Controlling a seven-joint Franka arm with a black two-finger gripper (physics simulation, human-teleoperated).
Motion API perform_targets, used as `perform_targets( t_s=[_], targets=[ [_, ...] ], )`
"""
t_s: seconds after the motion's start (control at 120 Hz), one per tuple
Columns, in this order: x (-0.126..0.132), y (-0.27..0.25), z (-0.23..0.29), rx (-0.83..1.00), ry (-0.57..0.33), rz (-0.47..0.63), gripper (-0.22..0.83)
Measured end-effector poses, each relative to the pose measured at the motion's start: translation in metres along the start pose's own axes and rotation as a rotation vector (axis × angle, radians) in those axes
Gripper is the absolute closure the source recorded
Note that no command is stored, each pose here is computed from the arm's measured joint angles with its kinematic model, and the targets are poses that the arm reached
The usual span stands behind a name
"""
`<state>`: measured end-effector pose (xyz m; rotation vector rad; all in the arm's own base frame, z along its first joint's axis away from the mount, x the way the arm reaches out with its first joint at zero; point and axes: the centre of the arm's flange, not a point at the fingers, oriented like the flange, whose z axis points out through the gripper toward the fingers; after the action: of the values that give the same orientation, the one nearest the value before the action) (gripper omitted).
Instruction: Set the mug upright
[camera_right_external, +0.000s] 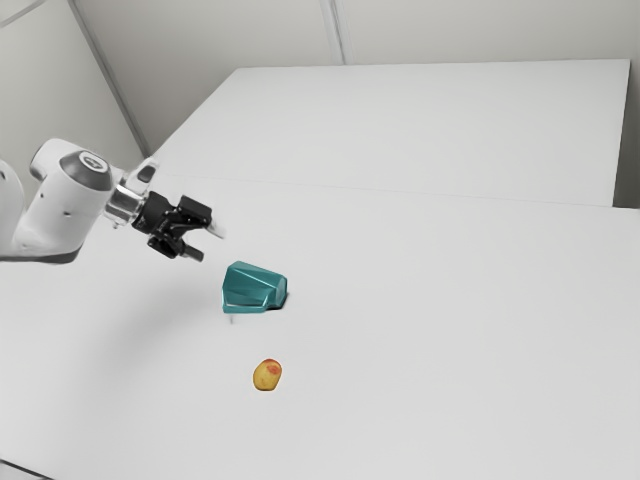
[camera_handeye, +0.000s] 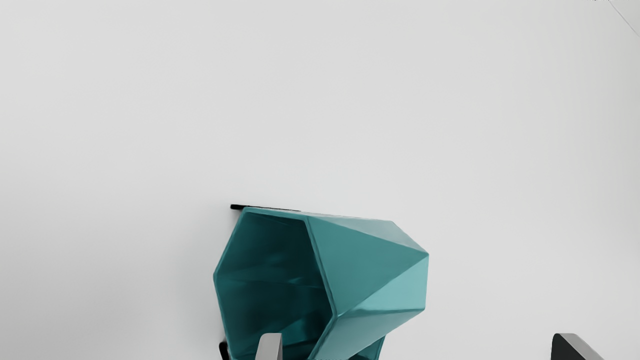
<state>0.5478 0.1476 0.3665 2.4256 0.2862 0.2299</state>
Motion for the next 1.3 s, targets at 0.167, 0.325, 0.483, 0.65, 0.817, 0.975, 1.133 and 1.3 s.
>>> perform_targets(
  t_s=[0.167, 0.325, 0.483, 0.65, 0.817, 0.975, 1.133, 1.3],
  targets=[
    [-0.016, -0.023, 0.015, -0.07, 0.03, -0.011, 0.02],
    [-0.026, -0.038, 0.026, -0.095, 0.039, 0.008, 0.02],
    [-0.027, -0.051, 0.044, -0.146, 0.074, 0.02, 0.02],
    [-0.026, -0.054, 0.051, -0.192, 0.128, 0.066, 0.02],
    [-0.026, -0.056, 0.056, -0.216, 0.152, 0.108, 0.02],
    [-0.032, -0.058, 0.064, -0.242, 0.135, 0.107, 0.02],
    [-0.035, -0.056, 0.068, -0.262, 0.122, 0.115, 0.02],
    [-0.036, -0.05, 0.073, -0.276, 0.109, 0.129, 0.02]
  ],
)
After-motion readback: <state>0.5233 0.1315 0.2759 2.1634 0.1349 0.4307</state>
